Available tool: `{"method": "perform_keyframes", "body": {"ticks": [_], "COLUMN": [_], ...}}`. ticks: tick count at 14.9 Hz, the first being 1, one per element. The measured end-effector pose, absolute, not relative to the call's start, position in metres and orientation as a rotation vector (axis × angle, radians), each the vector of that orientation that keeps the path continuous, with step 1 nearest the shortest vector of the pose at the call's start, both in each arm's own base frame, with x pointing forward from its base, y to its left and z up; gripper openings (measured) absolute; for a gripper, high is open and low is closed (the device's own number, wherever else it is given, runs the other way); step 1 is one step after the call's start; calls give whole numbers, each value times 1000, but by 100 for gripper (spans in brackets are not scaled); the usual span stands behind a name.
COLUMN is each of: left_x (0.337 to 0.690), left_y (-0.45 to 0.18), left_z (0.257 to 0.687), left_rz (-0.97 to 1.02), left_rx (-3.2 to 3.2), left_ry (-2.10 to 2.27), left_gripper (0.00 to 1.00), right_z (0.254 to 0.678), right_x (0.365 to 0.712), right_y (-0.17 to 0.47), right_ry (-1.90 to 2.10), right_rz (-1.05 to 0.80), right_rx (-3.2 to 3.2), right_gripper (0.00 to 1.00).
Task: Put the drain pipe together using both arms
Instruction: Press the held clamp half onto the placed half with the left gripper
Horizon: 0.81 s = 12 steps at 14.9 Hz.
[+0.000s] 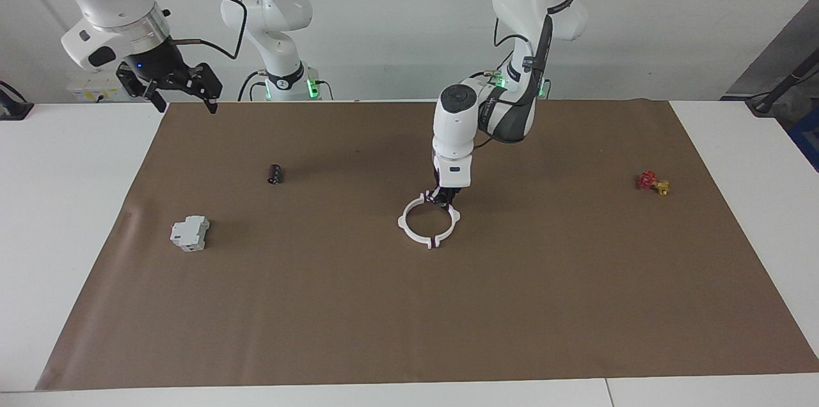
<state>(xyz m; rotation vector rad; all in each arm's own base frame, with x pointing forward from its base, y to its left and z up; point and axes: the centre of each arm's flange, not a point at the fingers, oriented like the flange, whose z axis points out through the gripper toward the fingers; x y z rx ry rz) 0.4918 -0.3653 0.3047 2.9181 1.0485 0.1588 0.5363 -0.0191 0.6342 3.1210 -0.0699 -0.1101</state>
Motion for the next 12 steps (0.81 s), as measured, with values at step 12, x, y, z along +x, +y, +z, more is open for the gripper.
{"method": "perform_keyframes", "body": {"ticks": [12], "left_x": [485], "left_y": [-373], "left_z": [304], "left_rz": [200], "left_rx": [2949], "left_ry": [1020], "left_gripper": [7], "right_z": [634], "right_x": [536], "right_y": [-19], "right_ry": [-70], "right_rz": [-110], "right_rx": [3121], "right_gripper": [100]}}
